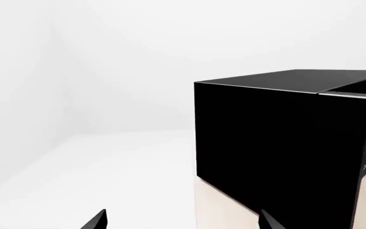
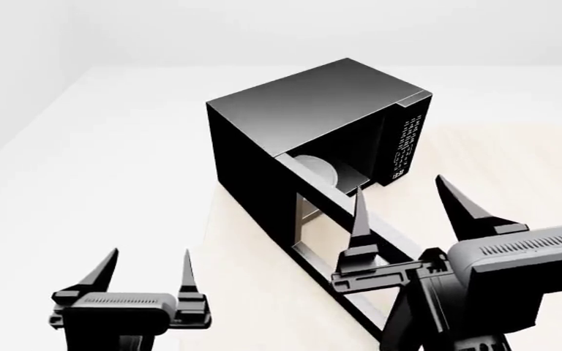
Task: Close the microwave.
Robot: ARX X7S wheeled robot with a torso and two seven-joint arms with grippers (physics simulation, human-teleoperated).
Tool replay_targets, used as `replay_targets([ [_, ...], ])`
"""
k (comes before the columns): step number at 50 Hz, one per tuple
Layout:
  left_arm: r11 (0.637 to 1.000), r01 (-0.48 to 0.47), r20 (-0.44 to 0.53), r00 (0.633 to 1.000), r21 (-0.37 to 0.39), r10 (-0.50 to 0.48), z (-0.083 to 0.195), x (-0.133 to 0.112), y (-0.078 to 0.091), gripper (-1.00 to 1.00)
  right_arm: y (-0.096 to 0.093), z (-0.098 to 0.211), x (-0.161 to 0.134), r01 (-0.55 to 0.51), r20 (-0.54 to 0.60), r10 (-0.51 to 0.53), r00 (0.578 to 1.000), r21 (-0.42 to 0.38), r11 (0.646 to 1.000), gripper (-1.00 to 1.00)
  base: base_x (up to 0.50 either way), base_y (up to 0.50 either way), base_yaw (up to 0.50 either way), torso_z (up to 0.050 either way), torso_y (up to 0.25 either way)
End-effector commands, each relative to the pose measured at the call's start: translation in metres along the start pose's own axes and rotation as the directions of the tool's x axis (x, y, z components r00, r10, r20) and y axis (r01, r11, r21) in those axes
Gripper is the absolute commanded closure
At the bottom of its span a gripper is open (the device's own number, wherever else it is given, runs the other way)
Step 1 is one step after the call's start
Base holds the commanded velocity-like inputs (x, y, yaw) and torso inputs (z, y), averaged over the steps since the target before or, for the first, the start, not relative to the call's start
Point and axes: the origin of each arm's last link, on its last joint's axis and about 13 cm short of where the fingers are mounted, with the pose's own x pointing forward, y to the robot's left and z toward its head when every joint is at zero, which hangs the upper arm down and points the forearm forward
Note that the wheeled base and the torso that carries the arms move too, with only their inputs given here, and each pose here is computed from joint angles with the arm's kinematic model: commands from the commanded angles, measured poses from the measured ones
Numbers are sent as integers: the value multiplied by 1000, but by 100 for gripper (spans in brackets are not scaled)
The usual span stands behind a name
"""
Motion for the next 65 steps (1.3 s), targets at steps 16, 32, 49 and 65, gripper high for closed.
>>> replay_targets([
  [16,1000,-24,1,1000,0,24,0,3,4,-100,14,-3,2,-87,-18,87,996,-5,996,-100,0,0,0,0,0],
  [32,1000,-25,0,1000,0,25,1,1,4,-100,23,-7,-5,-157,-61,156,986,-14,988,-100,0,0,0,0,0],
  [49,1000,-28,-1,1000,4,28,1,-2,3,-100,27,-14,-8,-206,-128,200,971,-36,978,-100,0,0,0,0,0],
  [65,1000,-23,-3,1000,5,23,1,1,2,-100,28,-20,-6,-229,-180,217,959,-45,972,-100,0,0,0,0,0],
])
